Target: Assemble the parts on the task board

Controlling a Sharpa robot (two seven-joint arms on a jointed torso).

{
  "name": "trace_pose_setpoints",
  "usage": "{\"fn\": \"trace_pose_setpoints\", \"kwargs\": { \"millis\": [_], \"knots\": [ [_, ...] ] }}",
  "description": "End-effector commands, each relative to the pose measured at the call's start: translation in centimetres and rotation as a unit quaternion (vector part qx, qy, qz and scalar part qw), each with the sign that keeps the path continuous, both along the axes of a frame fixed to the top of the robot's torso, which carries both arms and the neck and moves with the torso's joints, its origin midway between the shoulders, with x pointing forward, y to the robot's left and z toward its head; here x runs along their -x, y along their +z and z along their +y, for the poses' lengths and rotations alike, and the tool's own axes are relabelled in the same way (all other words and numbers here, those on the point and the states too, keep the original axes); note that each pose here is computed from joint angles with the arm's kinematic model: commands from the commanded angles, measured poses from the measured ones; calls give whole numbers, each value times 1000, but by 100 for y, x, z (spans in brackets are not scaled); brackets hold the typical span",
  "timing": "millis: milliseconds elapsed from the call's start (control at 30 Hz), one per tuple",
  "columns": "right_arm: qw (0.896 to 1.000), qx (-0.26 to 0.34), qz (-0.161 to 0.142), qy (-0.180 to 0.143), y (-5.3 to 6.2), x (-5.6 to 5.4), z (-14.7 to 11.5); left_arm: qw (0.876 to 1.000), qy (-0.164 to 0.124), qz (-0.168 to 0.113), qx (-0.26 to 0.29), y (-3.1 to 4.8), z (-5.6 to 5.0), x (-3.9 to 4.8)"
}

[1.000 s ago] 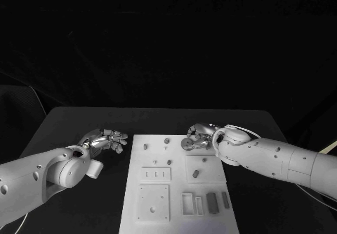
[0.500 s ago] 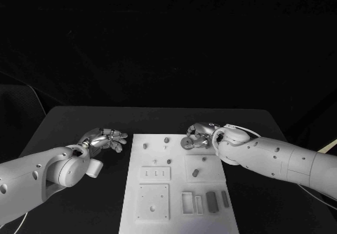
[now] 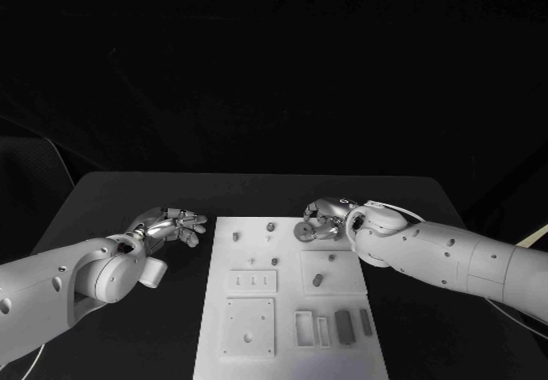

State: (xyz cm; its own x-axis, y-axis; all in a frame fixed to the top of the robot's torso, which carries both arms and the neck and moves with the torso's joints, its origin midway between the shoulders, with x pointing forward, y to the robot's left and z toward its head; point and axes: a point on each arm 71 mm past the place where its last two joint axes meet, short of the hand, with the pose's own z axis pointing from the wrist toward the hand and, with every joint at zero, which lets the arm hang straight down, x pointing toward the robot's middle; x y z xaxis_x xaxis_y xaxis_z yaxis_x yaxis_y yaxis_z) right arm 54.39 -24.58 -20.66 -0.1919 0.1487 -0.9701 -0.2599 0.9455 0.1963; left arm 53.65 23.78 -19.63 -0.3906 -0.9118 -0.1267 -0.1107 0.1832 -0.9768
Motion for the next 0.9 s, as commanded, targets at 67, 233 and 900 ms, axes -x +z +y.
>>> {"fn": "trace_pose_setpoints", "kwargs": {
  "millis": [67, 233, 900],
  "knots": [
    [999, 26, 28, -6, -116, 28, -76, 1000, -7, 0, 5, 7, -15, 3],
    [999, 25, 26, -5, -110, 37, -73, 1000, -7, 0, 5, 7, -17, 3],
    [1000, 22, 17, 3, -99, 58, -40, 1000, -7, 0, 5, 5, -19, 5]
  ]
}}
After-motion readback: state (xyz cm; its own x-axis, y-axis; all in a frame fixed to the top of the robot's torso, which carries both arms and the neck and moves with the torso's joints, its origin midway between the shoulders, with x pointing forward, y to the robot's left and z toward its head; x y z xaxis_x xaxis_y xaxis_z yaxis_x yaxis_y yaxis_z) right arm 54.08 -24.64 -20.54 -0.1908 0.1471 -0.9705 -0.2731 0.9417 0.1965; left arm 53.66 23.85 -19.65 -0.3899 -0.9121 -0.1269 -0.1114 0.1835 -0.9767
